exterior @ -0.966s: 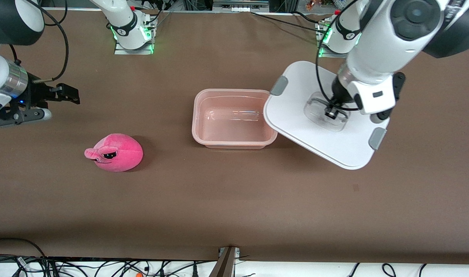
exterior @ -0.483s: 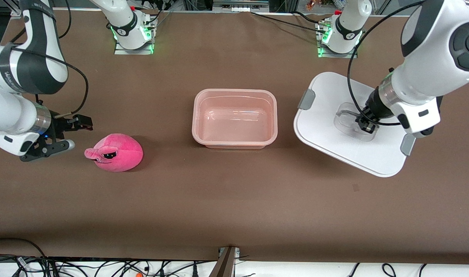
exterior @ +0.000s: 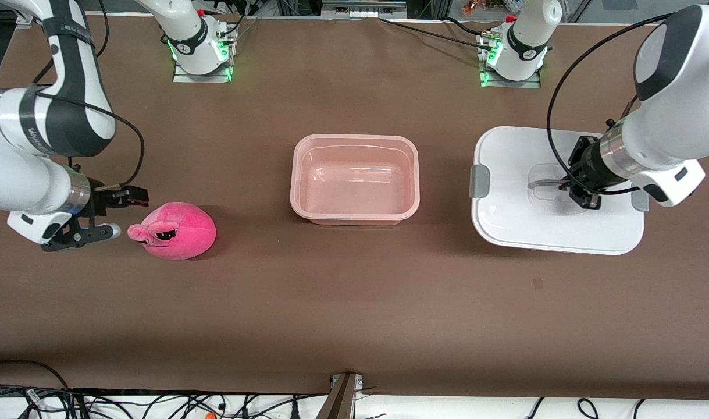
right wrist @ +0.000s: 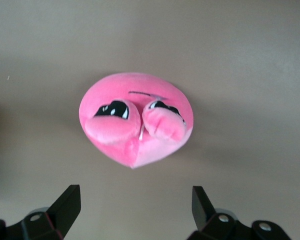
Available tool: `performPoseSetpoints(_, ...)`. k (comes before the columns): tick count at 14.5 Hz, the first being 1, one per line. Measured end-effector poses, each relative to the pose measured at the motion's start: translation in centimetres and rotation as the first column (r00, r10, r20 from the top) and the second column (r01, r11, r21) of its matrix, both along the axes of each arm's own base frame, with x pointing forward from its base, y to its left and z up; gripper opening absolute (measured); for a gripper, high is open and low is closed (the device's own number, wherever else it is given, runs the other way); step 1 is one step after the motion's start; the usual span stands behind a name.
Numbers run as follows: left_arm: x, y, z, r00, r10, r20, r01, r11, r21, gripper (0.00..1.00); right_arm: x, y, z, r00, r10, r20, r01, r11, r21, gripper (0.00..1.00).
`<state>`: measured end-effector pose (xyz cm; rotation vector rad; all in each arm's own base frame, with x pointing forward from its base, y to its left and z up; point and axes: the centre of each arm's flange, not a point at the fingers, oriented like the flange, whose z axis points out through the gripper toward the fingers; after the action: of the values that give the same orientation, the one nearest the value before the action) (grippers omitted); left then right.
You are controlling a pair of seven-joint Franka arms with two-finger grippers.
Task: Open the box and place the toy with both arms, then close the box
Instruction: 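Lower the right gripper onto the pink plush toy and grasp it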
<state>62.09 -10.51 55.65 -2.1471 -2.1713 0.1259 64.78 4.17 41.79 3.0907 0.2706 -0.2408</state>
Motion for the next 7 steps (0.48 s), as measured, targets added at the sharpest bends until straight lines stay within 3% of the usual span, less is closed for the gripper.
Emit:
performPoseSetpoints(3,0.1,2.4,0.8,0.998,0.054,0.014,-0.054,0.999,0.003,0.07,-0.5,1.0,-2.6,0.998,-0.052,0.032,0.053,0.999,-0.005,0.97)
performPoseSetpoints(5,0.1,3.9,1.3,0.996,0.080,0.036,-0.080,0.997,0.001,0.07,-0.9,1.0,-4.4,0.995,-0.071,0.066,0.071,0.997,-0.002,0.89)
performPoseSetpoints(7,0.1,5.0,1.6,0.992,0.104,0.070,-0.104,0.995,0.000,0.07,-1.8,0.9,-6.5,0.992,-0.103,0.067,0.104,0.995,-0.004,0.89)
